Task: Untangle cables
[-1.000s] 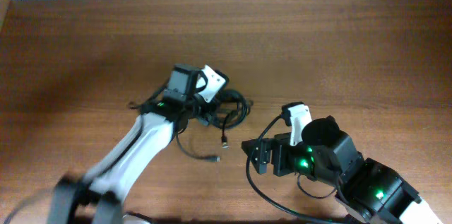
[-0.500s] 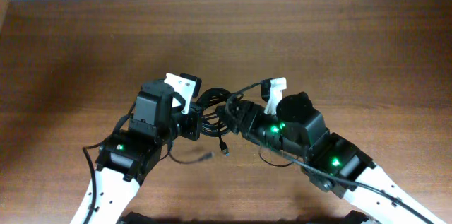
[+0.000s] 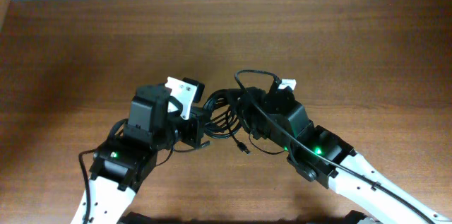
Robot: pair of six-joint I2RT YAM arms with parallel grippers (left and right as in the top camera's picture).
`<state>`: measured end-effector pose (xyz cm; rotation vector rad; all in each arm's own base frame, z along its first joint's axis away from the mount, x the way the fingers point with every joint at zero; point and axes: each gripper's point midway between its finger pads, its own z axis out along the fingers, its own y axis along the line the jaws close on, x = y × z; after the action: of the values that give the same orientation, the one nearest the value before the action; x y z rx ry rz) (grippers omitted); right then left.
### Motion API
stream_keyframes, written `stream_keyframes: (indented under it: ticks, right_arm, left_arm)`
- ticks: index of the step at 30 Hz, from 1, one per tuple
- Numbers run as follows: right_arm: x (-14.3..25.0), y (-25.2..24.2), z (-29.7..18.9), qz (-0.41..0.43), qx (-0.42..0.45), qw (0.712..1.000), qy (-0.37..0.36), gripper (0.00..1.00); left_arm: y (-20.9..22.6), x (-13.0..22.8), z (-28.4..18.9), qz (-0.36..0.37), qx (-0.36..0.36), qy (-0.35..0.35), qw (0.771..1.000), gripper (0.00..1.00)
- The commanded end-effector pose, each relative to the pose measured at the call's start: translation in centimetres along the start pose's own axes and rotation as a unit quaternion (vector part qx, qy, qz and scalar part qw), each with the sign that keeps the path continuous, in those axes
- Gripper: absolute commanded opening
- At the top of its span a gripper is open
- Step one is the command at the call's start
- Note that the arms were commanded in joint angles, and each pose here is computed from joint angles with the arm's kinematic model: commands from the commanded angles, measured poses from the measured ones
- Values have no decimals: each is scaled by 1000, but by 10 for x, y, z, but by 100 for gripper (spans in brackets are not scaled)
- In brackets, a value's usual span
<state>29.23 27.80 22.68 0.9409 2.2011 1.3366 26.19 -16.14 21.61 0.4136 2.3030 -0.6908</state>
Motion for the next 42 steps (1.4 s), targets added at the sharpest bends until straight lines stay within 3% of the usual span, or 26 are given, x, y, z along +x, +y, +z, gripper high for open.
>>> stream_keyframes:
  ticks: [1, 3, 6, 12, 14, 17, 20, 24, 26, 28, 29, 33, 42]
  right_arm:
    - [-6, -6, 7, -1, 11, 1000, -21, 33]
    - [-3, -8, 9, -1, 15, 1000, -14, 26]
    - [-2, -10, 11, -1, 19, 1000, -8, 4]
    - [2, -35, 9, -73, 69, 995, 8, 4]
    - [-6, -59, 4, -82, 119, 990, 4, 4]
    - [-21, -77, -17, -122, 161, 979, 1, 4]
    - [-34, -62, -46, -176, 138, 975, -12, 4]
    - [-43, -20, -106, -257, 50, 964, -55, 4]
    - [-39, -3, -135, -273, 0, 959, -69, 4]
    - [-30, 2, -146, -275, -23, 960, -53, 16]
    - [-22, 2, -147, -276, -31, 960, -33, 25]
    - [-5, -8, -125, -270, -15, 962, 34, 35]
    - [20, -1, -44, -229, -31, 962, 147, 38]
  left_arm:
    - [-42, -10, -22, 21, 100, -28, 994, 0]
    - [-51, -15, -30, 31, 116, -44, 992, 0]
    - [-66, -22, -45, 51, 147, -71, 985, 0]
    - [-65, -29, -51, 60, 139, -92, 984, 0]
    - [-49, -34, -48, 53, 91, -103, 989, 0]
    - [0, -41, -47, 32, -51, -122, 991, 0]
    - [31, -42, -52, 19, -140, -126, 982, 0]
    - [35, -38, -43, 12, -141, -110, 984, 0]
    - [19, -35, -31, 15, -87, -93, 992, 0]
    - [-10, -32, -21, 54, 0, -77, 996, 0]
    - [-22, -32, -20, 83, 36, -75, 993, 0]
    - [-71, -46, -31, 140, 168, -111, 969, 0]
    - [-93, -43, -41, 155, 236, -111, 953, 0]
